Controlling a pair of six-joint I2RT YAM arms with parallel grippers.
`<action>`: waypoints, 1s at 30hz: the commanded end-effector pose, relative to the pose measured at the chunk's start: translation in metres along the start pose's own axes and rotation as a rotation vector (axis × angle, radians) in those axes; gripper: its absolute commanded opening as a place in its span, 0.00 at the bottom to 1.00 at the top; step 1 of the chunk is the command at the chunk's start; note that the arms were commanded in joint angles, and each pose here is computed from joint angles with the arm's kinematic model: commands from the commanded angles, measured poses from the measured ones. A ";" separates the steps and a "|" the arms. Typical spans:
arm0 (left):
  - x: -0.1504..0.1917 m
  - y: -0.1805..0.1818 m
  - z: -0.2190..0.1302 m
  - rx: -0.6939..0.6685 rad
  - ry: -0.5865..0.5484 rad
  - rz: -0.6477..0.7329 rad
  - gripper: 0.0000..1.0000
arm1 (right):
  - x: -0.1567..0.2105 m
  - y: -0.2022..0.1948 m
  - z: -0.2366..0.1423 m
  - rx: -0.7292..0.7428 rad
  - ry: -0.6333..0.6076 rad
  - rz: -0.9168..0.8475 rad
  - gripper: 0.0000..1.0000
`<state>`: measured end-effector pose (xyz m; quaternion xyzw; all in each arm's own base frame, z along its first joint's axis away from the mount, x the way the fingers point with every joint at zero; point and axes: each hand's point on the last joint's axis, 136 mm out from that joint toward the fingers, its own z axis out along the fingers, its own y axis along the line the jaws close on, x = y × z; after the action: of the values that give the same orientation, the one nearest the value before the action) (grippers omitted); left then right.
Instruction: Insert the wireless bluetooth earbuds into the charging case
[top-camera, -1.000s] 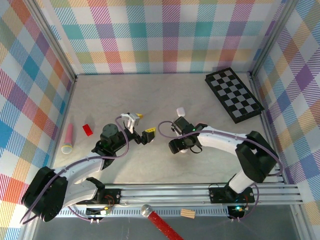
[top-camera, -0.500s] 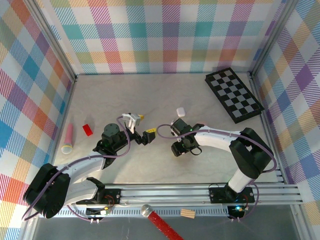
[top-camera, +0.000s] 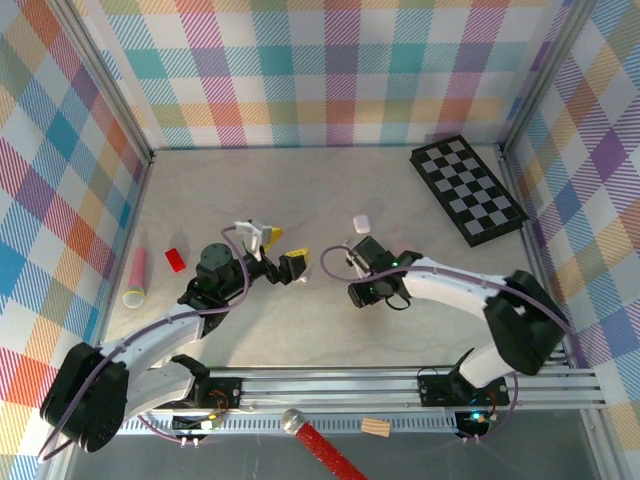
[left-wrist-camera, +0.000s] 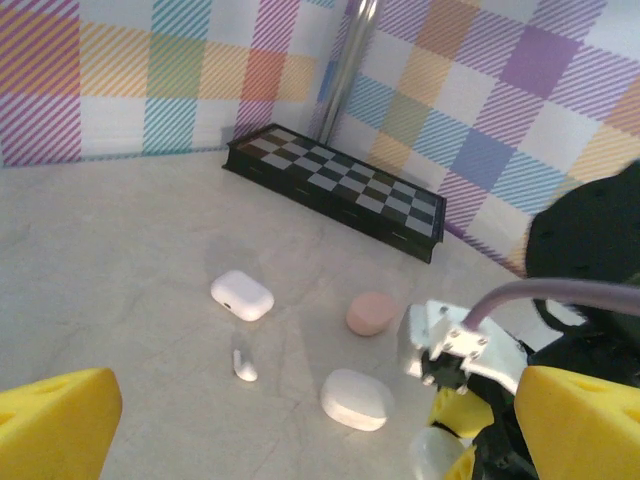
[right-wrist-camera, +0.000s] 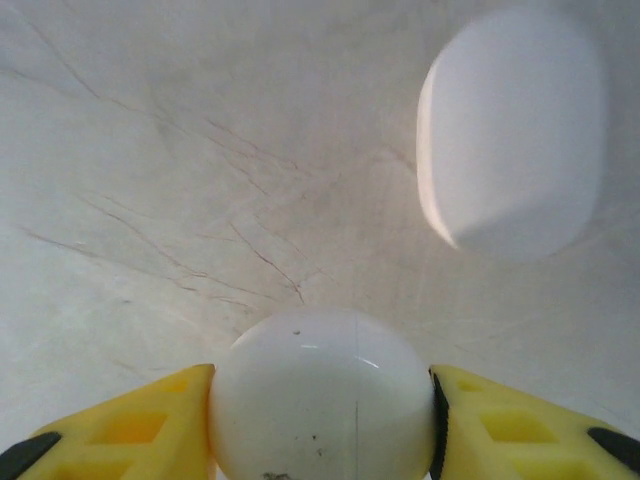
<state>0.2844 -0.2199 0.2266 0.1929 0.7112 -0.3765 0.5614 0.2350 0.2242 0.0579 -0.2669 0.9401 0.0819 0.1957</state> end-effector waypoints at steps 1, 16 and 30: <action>-0.016 0.000 -0.010 -0.047 0.034 -0.123 1.00 | -0.036 0.009 -0.028 -0.051 -0.221 -0.074 0.41; 0.017 -0.072 -0.009 0.109 0.633 -0.524 0.87 | -0.075 0.060 -0.123 -0.277 -0.555 -0.466 0.44; 0.036 -0.110 0.035 0.234 0.707 -0.631 0.71 | -0.082 0.079 -0.134 -0.381 -0.625 -0.508 0.45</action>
<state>0.2199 -0.3082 0.2082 0.1450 0.8537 -0.4850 0.1221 0.2136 0.2825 0.1966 -0.4706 0.7398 0.2552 0.4075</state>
